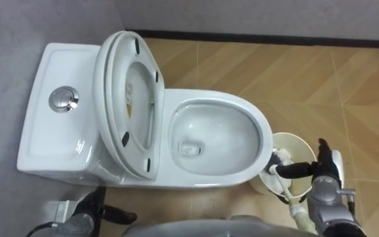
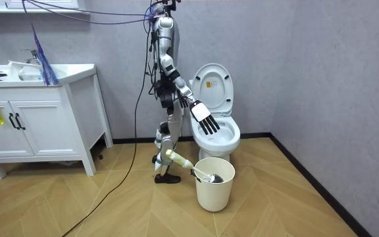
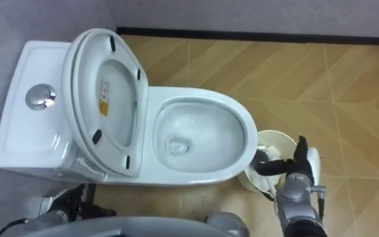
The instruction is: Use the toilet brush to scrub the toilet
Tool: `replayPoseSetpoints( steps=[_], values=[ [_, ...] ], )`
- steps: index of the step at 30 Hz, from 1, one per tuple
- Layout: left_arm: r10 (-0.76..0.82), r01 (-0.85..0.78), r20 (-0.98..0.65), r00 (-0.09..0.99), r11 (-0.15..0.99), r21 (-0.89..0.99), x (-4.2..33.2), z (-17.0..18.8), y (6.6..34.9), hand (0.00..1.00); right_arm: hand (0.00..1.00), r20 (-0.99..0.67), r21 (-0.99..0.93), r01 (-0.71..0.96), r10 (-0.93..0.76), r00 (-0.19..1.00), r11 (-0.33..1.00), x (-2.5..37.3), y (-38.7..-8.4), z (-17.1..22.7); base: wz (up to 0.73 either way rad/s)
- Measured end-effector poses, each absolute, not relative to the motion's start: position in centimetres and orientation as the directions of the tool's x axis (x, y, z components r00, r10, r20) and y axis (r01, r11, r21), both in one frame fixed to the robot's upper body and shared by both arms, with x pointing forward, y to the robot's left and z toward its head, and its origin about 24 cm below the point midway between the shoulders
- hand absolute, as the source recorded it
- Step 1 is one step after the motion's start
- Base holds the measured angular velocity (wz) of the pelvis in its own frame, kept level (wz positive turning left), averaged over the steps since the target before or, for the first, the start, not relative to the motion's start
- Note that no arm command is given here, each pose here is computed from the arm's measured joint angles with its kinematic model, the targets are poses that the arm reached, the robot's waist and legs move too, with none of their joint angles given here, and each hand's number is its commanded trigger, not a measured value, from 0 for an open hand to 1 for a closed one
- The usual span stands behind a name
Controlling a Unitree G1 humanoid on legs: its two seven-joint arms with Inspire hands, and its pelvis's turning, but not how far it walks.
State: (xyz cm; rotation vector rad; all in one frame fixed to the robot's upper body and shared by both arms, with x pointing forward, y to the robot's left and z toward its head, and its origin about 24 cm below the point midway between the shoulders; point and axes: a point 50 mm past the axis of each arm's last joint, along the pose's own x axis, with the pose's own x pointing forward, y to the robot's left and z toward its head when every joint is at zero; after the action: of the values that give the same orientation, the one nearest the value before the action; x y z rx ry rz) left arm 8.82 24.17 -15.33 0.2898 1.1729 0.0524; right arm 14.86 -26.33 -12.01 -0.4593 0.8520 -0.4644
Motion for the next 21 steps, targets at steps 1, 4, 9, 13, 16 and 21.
replayPoseSetpoints(
  steps=[1,4,9,13,16,21],
  values=[
    [0.189,0.111,-0.898,0.398,0.961,0.252,9.0,-15.3,24.1,0.0,0.0,-0.597,-0.564,0.205,-0.567,0.568,0.8,15.0,-26.6,-12.0,0.05],
    [0.186,0.111,-0.889,0.418,0.961,0.253,9.7,-15.1,24.1,0.0,0.0,-0.573,-0.599,0.219,-0.603,0.555,0.77,15.5,-27.5,-11.7,0.04],
    [0.155,0.157,-0.872,0.465,0.954,0.253,11.9,-14.8,23.3,0.0,0.0,-0.574,-0.632,0.219,-0.639,0.512,0.743,15.2,-28.4,-11.9,0.17],
    [0.126,0.2,-0.852,0.508,0.945,0.259,14.0,-14.3,22.5,0.0,0.0,-0.566,-0.645,0.22,-0.651,0.507,0.732,16.0,-28.9,-11.5,0.09],
    [0.102,0.231,-0.829,0.55,0.935,0.268,16.0,-13.7,21.9,0.0,0.0,-0.54,-0.644,0.253,-0.664,0.517,0.722,17.8,-29.3,-10.7,0.02],
    [0.03,0.274,-0.745,0.666,0.92,0.281,19.9,-11.6,20.1,0.0,0.0,-0.465,-0.659,0.332,-0.712,0.525,0.675,20.0,-31.8,-8.3,0.08]
  ],
)
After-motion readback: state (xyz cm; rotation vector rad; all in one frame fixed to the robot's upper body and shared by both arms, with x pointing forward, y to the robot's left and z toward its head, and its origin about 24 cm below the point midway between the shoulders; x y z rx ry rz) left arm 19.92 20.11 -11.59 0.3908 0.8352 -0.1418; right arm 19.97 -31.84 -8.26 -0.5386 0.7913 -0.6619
